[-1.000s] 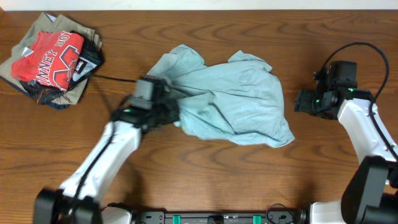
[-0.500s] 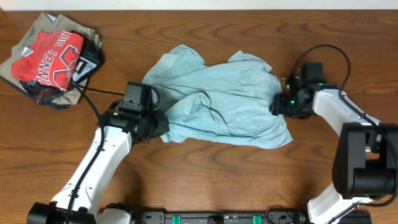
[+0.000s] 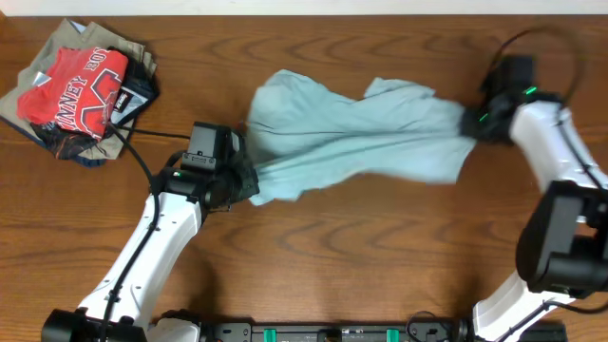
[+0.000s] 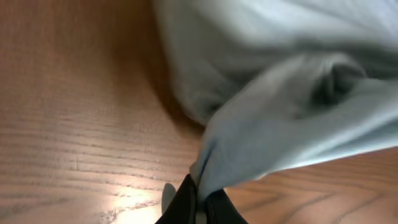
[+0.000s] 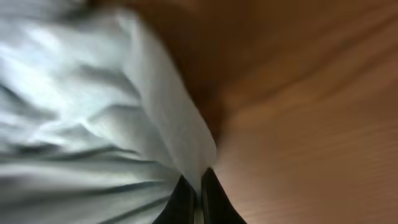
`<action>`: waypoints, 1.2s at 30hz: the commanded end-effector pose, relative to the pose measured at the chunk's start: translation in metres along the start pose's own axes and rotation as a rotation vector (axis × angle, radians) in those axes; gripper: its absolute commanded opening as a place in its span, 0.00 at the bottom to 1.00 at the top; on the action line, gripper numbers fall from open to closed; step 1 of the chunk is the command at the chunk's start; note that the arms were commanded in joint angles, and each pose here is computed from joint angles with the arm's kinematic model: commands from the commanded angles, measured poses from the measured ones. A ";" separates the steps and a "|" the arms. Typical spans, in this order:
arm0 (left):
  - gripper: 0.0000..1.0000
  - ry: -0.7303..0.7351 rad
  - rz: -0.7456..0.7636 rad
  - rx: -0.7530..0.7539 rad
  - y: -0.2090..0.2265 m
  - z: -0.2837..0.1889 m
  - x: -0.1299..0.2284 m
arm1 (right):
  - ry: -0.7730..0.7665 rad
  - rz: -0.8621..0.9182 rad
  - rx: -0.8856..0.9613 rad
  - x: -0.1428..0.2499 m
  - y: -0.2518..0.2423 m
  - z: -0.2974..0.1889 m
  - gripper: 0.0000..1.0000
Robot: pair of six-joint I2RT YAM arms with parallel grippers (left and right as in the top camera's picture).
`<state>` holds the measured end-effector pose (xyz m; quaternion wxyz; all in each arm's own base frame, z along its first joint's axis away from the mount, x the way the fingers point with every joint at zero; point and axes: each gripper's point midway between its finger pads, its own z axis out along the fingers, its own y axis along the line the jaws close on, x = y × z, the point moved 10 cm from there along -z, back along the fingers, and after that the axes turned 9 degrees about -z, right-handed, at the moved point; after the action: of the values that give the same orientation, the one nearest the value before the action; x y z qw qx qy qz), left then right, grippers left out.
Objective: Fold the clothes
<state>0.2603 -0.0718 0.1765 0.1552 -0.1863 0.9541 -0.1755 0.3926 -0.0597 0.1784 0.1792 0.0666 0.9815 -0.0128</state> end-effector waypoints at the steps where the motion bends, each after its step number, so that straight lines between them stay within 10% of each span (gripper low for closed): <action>1: 0.06 -0.033 -0.006 -0.009 -0.001 -0.003 -0.005 | -0.090 0.045 0.020 -0.028 -0.021 -0.040 0.01; 6: 0.06 -0.044 -0.004 -0.002 -0.002 -0.003 -0.007 | -0.022 -0.014 -0.116 -0.024 -0.010 -0.055 0.59; 19: 0.06 -0.053 -0.003 -0.009 -0.001 -0.003 -0.007 | 0.165 -0.012 -0.067 0.027 -0.008 -0.005 0.64; 36: 0.06 -0.064 -0.003 -0.024 0.000 -0.003 -0.008 | -0.070 -0.045 -0.297 0.047 0.034 0.055 0.55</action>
<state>0.2639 -0.0696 0.1774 0.1731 -0.1898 0.9527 -0.1623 0.3743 -0.0414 0.1116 0.2224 0.0369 0.9697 0.0938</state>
